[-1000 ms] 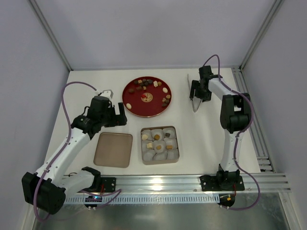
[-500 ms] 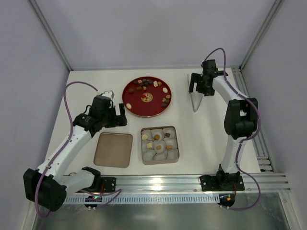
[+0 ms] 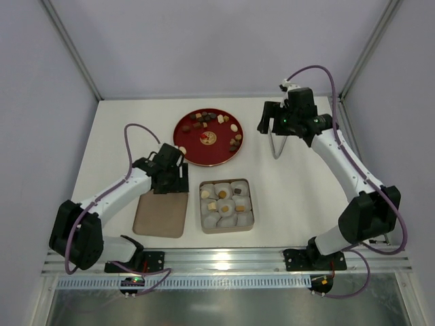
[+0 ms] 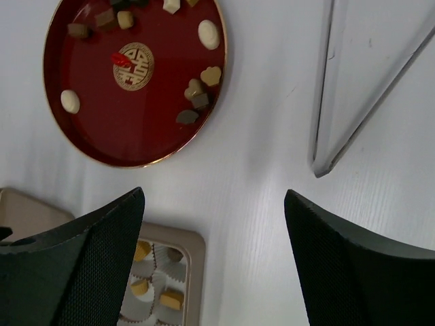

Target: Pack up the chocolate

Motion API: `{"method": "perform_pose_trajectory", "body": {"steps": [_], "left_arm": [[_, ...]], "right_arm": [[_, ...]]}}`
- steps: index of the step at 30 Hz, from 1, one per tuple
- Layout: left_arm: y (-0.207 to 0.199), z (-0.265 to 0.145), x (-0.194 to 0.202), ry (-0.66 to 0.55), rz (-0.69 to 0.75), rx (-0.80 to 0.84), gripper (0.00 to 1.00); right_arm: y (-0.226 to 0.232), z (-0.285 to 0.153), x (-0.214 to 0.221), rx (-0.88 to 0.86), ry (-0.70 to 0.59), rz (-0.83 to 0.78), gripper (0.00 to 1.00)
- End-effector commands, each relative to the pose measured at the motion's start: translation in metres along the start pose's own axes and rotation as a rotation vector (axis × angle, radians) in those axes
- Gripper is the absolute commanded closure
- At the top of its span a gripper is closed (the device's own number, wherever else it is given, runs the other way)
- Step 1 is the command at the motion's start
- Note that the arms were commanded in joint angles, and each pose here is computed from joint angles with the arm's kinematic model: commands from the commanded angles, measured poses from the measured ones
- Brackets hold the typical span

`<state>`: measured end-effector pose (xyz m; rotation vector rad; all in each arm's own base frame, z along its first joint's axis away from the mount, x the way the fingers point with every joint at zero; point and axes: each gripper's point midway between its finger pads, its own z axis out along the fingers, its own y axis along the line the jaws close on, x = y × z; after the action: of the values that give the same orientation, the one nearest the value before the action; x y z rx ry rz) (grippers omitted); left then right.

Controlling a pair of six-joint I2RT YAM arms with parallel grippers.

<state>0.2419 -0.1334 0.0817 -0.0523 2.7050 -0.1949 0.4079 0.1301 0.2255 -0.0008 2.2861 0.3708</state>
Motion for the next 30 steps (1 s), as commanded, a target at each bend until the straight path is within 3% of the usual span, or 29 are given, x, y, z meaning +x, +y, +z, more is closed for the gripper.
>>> {"method": "perform_pose_trajectory", "body": {"steps": [1,3,10,15,20,26,29,30], "left_arm": [[-0.008,0.007,0.006,0.002,-0.002,-0.035,0.24],[-0.009,0.016,0.011,0.018,0.011,-0.063,0.26],[-0.015,0.039,0.017,0.059,0.032,-0.094,0.46],[-0.027,0.054,0.016,0.058,0.033,-0.070,0.54],[-0.035,0.065,0.016,0.068,0.056,-0.079,0.56],[-0.032,0.074,0.019,0.084,0.063,-0.106,0.65],[-0.032,0.079,0.019,0.091,0.074,-0.117,0.74],[-0.032,0.080,0.018,0.091,0.076,-0.117,0.81]], "right_arm": [[0.020,-0.020,0.004,-0.070,-0.048,-0.011,0.17],[0.031,-0.036,0.001,-0.110,-0.091,-0.015,0.18],[0.062,-0.070,0.017,-0.206,-0.126,-0.042,0.21],[0.071,-0.077,0.029,-0.239,-0.123,-0.041,0.24],[0.074,-0.080,0.039,-0.251,-0.114,-0.049,0.24],[0.075,-0.082,0.044,-0.262,-0.107,-0.054,0.24],[0.080,-0.085,0.046,-0.294,-0.100,-0.052,0.24],[0.083,-0.086,0.050,-0.311,-0.091,-0.049,0.25]]}}
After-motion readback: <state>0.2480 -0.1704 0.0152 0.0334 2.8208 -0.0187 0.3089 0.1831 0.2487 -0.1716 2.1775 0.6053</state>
